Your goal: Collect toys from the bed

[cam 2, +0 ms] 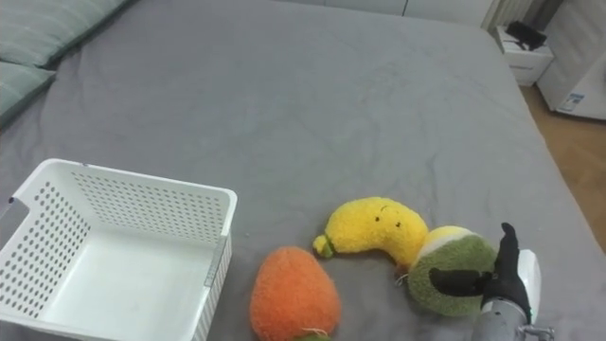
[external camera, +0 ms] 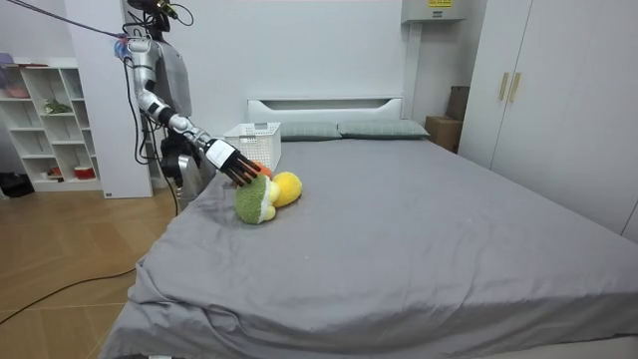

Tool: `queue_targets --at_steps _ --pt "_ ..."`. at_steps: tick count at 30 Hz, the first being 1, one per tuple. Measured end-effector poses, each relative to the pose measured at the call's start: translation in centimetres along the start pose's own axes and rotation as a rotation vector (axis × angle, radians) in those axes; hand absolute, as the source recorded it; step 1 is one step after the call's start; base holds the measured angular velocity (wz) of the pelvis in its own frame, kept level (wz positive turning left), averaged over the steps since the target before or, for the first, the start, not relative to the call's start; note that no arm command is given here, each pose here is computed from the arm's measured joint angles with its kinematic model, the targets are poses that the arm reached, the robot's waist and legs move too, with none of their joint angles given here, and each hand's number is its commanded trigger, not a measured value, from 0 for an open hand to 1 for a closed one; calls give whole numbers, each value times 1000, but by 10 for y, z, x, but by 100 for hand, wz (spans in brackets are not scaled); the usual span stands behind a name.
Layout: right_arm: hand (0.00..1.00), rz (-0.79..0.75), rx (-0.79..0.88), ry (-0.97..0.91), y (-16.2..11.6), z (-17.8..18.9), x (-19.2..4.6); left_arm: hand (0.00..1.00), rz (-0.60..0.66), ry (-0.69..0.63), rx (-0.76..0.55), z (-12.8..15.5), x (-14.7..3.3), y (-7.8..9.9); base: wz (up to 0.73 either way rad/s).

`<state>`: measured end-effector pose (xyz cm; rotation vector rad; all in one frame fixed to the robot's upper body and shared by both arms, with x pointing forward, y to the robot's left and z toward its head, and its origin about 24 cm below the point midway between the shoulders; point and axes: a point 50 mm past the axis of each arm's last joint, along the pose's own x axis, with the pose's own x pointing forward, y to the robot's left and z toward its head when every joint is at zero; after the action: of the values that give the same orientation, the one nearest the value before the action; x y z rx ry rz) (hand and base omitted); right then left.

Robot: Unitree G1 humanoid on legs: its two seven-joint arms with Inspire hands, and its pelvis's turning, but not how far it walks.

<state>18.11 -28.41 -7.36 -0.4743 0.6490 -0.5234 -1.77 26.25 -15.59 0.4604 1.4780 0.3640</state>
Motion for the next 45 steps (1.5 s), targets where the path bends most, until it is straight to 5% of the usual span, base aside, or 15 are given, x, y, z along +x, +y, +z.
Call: queue_targets --at_steps 24,26,27,28,45 --pt "0 12 -114 74 5 -18 3 0 26 -23 38 1 0 3 6" --pt "34 11 -114 74 5 -18 3 0 26 -23 39 1 0 3 0" --pt "75 10 -113 74 4 -18 4 0 26 -22 41 1 0 3 0" --pt "100 9 -113 75 4 -18 4 0 26 -22 41 1 0 3 3" --pt "100 -17 -315 94 -14 -29 11 0 -6 18 60 -12 -2 -1 9"
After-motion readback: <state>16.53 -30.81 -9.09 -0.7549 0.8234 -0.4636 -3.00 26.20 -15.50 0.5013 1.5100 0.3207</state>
